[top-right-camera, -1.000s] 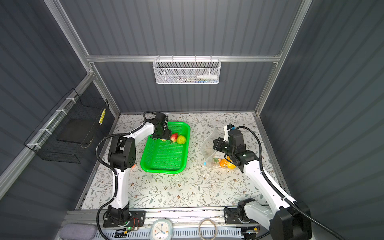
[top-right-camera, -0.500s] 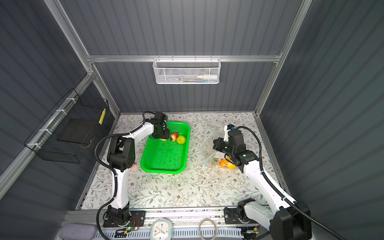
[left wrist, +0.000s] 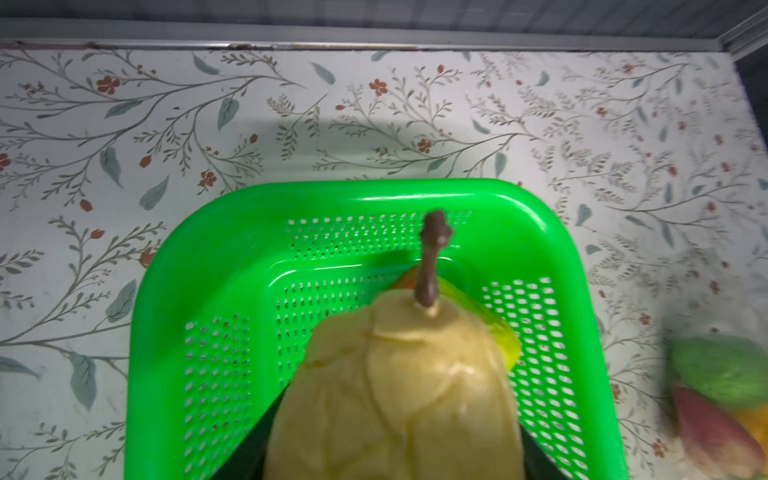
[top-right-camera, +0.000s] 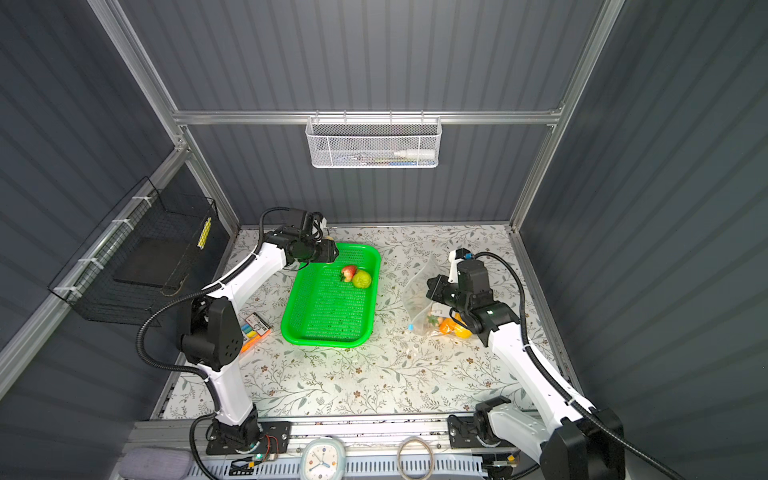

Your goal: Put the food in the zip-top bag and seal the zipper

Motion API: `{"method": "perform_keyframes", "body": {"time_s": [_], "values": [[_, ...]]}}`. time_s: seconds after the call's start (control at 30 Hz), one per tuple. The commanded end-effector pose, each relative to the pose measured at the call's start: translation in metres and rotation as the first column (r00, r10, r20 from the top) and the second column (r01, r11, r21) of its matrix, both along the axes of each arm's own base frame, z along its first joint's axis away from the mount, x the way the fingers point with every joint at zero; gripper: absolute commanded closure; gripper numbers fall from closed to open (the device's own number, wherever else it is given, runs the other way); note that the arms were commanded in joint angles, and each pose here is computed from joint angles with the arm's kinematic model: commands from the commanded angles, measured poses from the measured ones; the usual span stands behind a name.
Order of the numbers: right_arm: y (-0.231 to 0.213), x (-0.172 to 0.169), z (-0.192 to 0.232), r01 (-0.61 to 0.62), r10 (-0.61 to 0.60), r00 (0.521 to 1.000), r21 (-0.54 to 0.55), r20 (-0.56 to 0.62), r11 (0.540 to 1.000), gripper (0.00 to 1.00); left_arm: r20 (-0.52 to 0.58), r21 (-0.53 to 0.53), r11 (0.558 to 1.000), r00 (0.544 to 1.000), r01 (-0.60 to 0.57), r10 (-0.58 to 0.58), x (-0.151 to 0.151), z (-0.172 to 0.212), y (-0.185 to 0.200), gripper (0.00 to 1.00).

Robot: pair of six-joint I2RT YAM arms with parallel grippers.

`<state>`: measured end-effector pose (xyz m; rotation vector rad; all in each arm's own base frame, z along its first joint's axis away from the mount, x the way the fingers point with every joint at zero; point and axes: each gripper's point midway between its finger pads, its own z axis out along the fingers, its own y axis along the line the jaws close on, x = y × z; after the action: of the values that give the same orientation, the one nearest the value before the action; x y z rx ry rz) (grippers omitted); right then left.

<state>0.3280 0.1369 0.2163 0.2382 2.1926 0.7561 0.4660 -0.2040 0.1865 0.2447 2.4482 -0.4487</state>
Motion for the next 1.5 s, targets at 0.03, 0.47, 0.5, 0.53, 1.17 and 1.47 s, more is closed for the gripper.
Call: {"method": "perform_keyframes", "body": {"time_s": [0.03,0.47,0.5,0.53,1.17,1.47], "values": [[0.001,-0.001,0.01,-0.004,0.004,1.0,0.022,0.014,1.0,1.0,0.061,-0.125,0.982,0.989,0.139,-0.132,-0.032,0.042,-0.044,0.41],[0.01,0.0,0.033,-0.049,0.047,0.998,0.043,0.048,0.998,1.0,0.237,-0.403,0.813,0.906,0.419,-0.35,-0.112,0.124,-0.135,0.4],[0.01,0.0,0.033,-0.05,0.048,0.998,0.047,0.048,0.998,1.0,0.242,-0.429,0.794,0.901,0.431,-0.359,-0.117,0.127,-0.142,0.4],[0.011,0.001,0.033,-0.051,0.049,0.998,0.053,0.045,0.997,1.0,0.252,-0.456,0.767,0.893,0.45,-0.374,-0.123,0.13,-0.151,0.4],[0.014,-0.006,0.036,-0.069,0.064,0.996,0.093,0.064,0.993,1.0,0.173,-0.511,0.707,0.864,0.49,-0.474,-0.177,0.069,-0.24,0.41],[0.014,-0.009,0.038,-0.075,0.067,0.995,0.099,0.08,0.992,1.0,0.092,-0.456,0.781,0.895,0.427,-0.436,-0.169,0.03,-0.237,0.41]]}}
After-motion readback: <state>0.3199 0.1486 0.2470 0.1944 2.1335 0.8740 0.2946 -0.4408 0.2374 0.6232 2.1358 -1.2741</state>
